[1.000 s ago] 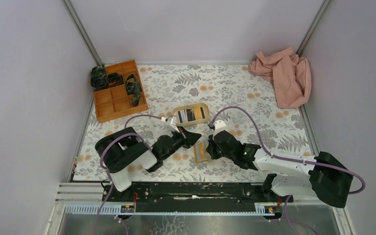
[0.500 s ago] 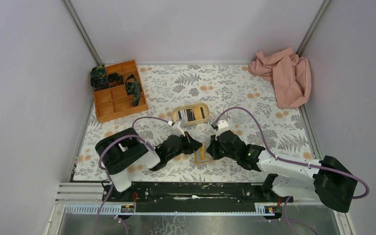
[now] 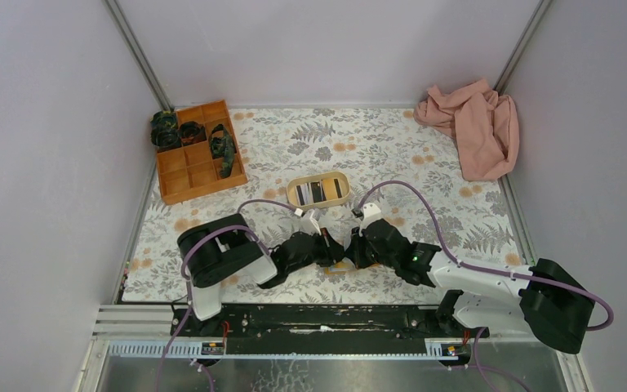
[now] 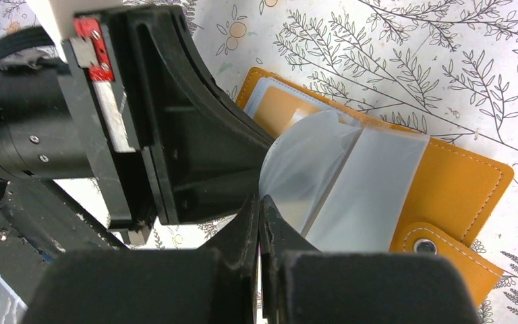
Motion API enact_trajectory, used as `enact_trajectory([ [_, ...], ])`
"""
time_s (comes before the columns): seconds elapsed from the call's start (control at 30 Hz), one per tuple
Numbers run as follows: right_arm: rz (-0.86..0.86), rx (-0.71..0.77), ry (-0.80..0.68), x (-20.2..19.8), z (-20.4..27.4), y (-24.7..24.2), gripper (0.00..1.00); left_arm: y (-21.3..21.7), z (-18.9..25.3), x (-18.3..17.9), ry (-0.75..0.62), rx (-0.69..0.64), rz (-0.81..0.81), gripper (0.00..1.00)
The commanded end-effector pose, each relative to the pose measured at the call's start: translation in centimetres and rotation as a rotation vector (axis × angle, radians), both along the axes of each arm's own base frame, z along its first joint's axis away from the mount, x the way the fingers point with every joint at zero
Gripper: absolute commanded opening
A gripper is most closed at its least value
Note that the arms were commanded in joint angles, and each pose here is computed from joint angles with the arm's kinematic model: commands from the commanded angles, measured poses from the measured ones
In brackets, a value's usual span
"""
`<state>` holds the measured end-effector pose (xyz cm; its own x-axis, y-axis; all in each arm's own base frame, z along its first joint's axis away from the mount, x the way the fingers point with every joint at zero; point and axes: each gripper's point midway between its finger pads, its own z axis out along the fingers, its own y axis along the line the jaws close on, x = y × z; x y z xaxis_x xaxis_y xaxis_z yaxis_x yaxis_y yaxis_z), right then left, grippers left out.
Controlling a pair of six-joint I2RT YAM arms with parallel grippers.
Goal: Take the credit cards out of the card holder
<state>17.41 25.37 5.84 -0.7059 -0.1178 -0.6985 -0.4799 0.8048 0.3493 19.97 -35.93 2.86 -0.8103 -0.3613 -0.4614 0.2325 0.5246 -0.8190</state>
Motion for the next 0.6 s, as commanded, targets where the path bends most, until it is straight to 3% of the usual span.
enact_trajectory([
  [0.0,-0.007,0.063,-0.033,0.7,1.5,0.9,0.05,-1.8,1.0,-0.8,0.000,-0.069,-0.040,0.00],
  [0.13,-0.027,0.065,-0.052,0.9,2.1,0.3,0.44,-1.7,0.6,-0.9,0.008,-0.063,-0.035,0.00],
  [0.2,-0.058,0.069,-0.080,1.2,2.9,-0.3,0.52,-1.6,0.5,-1.0,0.009,-0.060,-0.034,0.00],
  [0.57,-0.182,0.003,-0.174,2.2,4.4,-4.0,0.53,-1.9,1.5,-1.2,0.005,-0.066,-0.045,0.00],
])
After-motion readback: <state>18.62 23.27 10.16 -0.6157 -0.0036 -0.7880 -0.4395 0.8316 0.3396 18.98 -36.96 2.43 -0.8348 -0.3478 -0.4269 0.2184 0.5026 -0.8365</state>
